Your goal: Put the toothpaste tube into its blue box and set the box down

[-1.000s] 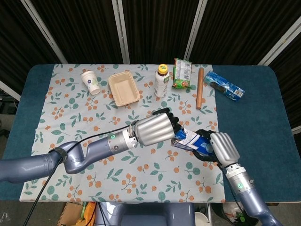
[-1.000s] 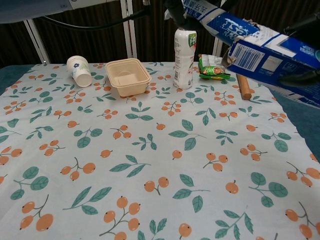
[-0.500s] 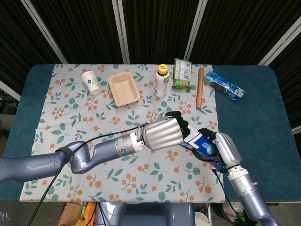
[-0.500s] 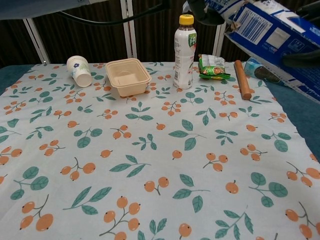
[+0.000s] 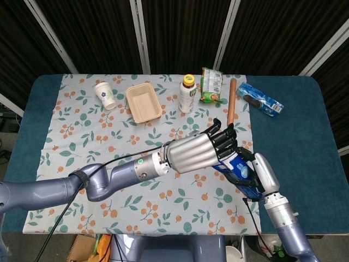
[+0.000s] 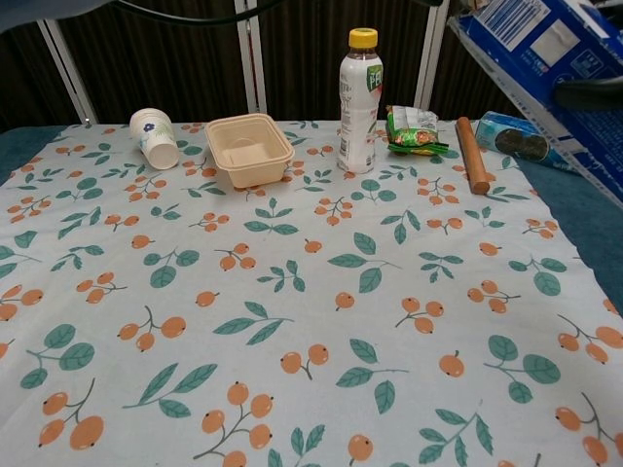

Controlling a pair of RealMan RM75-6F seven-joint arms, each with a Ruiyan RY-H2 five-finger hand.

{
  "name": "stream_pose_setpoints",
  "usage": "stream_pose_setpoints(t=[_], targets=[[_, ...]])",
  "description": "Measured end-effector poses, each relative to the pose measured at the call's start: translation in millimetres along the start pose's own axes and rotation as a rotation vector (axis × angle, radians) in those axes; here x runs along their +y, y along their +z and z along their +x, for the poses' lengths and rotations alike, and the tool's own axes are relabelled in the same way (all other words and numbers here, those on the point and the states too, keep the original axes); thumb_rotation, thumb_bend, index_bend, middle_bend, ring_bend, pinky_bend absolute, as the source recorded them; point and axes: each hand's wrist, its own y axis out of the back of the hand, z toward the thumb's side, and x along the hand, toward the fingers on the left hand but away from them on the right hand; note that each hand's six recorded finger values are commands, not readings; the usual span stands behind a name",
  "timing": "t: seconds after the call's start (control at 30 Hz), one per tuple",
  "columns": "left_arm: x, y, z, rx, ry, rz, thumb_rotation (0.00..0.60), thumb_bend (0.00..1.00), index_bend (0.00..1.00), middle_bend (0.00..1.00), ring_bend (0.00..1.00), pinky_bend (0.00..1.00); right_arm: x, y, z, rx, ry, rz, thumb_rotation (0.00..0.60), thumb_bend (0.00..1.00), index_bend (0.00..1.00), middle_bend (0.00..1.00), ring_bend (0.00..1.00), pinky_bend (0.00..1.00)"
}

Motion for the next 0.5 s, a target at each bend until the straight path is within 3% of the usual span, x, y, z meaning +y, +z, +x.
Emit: stream_pose_setpoints(t=[0.2,0.5], targets=[[10,-13,1,0.050,0.028,-0.017,0.600,0.00,0.19,0.21,0.19,0.33,5,-2,-1,0.011,-0.050,-0.091,0.600,0.39,0.54,0.52,0.50,0.57],[18,-11,6,0.026,0.051,-0.005,0.600,0.00,0.18,0.19,0.17,0.33,4,6,-1,0.093,-0.079,-0.183,0.600,0.39,0.54,0.52,0.50,0.57]])
